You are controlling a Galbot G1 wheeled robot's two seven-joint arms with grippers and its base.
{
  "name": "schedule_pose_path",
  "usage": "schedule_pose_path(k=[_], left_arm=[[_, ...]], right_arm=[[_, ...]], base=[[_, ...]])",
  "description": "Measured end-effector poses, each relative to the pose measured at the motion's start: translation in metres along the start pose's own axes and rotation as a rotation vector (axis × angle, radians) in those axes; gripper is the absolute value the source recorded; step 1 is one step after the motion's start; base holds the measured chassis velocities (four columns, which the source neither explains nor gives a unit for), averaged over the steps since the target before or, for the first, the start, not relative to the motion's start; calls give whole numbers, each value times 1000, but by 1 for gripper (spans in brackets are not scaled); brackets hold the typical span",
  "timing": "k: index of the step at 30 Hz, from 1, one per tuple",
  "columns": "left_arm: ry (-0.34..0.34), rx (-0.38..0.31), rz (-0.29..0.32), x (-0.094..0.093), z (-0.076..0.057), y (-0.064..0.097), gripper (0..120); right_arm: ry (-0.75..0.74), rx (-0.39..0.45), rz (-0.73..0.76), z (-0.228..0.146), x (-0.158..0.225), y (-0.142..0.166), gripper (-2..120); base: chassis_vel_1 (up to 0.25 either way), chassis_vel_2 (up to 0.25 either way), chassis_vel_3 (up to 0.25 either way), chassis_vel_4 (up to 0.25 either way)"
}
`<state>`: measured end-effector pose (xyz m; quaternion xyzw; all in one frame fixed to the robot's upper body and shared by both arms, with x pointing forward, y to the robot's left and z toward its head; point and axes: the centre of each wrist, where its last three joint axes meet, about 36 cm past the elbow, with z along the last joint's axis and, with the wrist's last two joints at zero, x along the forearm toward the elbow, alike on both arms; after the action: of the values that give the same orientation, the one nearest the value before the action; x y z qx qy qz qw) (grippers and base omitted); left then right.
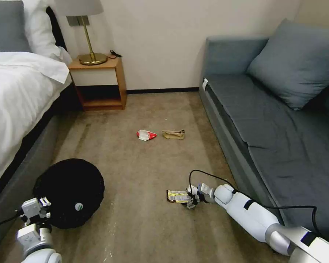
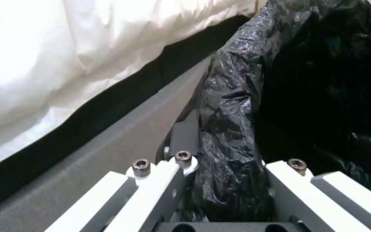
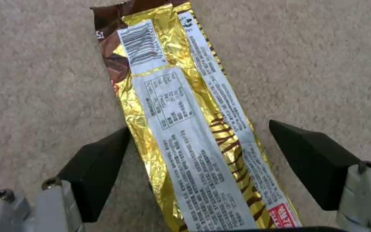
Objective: Pick up the trash bin, then pick up the garbage on the floor and place it into the trash bin.
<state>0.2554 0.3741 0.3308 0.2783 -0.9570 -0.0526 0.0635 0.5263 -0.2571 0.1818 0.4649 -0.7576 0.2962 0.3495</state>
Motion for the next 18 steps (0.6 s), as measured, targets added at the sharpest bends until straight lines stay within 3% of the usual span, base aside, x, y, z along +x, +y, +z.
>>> schedule_pose_path(k=[9,14,18], left_arm=[[-3,-1,2,2,0,1,6],[-3,0,1,3,1,2,6],[-5,1,0,3,1,1,6]], right_arm=[[3,25,-11,2,3,-5,85],[-2,83,-14,-6,11,-8,76],[-4,126,-19,-14,22,-12,60]], base=[[0,0,0,0],[0,0,0,0],[0,0,0,0]])
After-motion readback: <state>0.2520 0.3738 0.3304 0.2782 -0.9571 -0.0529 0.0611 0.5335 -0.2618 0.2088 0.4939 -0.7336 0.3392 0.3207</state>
